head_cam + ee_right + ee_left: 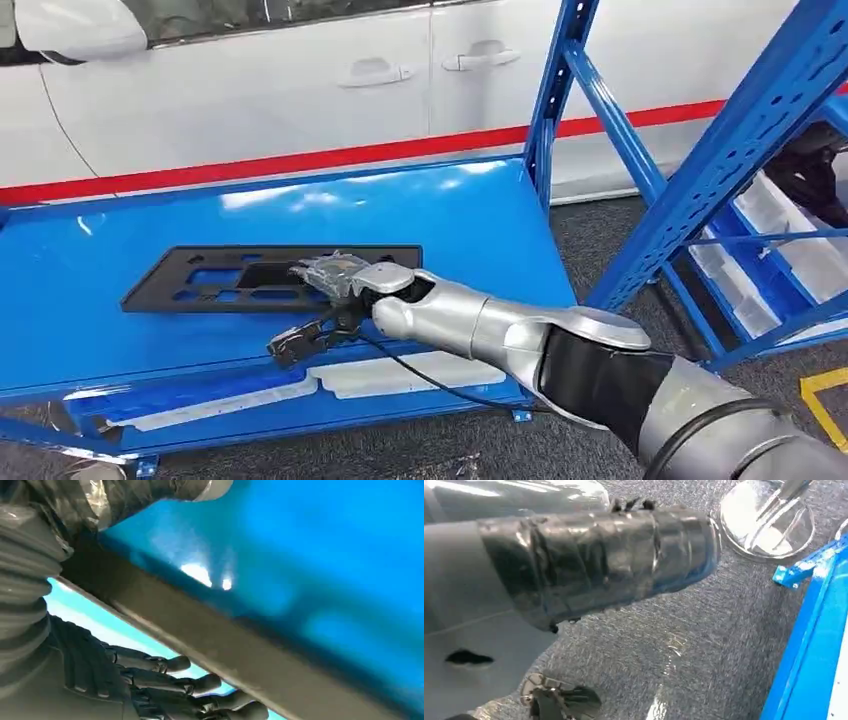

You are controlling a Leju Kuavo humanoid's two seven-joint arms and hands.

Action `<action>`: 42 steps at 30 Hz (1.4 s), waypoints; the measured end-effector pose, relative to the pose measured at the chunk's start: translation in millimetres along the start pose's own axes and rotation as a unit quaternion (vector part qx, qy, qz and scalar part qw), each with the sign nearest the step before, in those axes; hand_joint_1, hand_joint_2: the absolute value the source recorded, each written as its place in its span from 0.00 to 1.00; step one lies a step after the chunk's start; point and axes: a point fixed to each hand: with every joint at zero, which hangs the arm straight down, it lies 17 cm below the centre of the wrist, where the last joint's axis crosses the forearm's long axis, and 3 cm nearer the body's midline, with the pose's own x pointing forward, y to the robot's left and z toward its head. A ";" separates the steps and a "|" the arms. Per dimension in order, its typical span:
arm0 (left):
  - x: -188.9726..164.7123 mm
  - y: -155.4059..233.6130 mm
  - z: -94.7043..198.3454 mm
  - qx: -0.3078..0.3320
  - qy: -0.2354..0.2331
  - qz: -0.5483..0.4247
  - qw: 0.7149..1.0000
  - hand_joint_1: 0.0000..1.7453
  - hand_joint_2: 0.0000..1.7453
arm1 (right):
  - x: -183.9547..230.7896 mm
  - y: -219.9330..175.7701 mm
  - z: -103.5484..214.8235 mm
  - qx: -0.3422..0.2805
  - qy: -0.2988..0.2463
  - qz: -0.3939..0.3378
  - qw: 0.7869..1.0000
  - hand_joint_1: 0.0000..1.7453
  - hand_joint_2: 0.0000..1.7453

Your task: Take the parts from the cabinet and place them on the table.

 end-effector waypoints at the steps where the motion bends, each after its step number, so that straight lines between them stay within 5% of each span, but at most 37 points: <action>1: -2.3 0.4 0.6 0.001 0.003 0.000 1.000 0.00 0.00 | -5.8 -0.9 -0.8 -0.007 0.010 0.003 1.000 0.00 1.00; 9: -1.9 0.4 0.2 0.000 0.003 -0.001 1.000 0.00 0.00 | -23.4 -5.2 -3.2 -0.023 0.040 0.010 0.999 0.00 1.00; 10: -1.7 0.1 0.3 -0.001 0.003 -0.002 1.000 0.00 0.00 | -25.2 -5.3 -3.3 -0.024 0.043 0.012 0.999 0.87 1.00; 11: -1.1 -1.0 0.5 -0.002 0.001 -0.003 1.000 0.00 0.00 | -29.8 -4.6 -3.2 -0.024 0.050 0.015 0.998 1.00 1.00; 20: 0.0 -14.7 4.6 -0.040 -0.003 0.032 0.999 0.00 0.00 | -48.8 -7.3 -2.3 -0.045 0.076 0.012 0.996 1.00 1.00; 21: 1.9 -17.3 5.1 -0.047 -0.006 0.040 0.998 0.00 1.00 | -46.1 -11.0 -2.9 -0.051 0.071 0.010 0.996 1.00 1.00; 42: 1.4 -9.8 5.7 -0.048 -0.020 0.068 0.996 0.00 1.00 | 59.4 -99.9 24.1 -0.160 -0.101 -0.134 0.973 1.00 1.00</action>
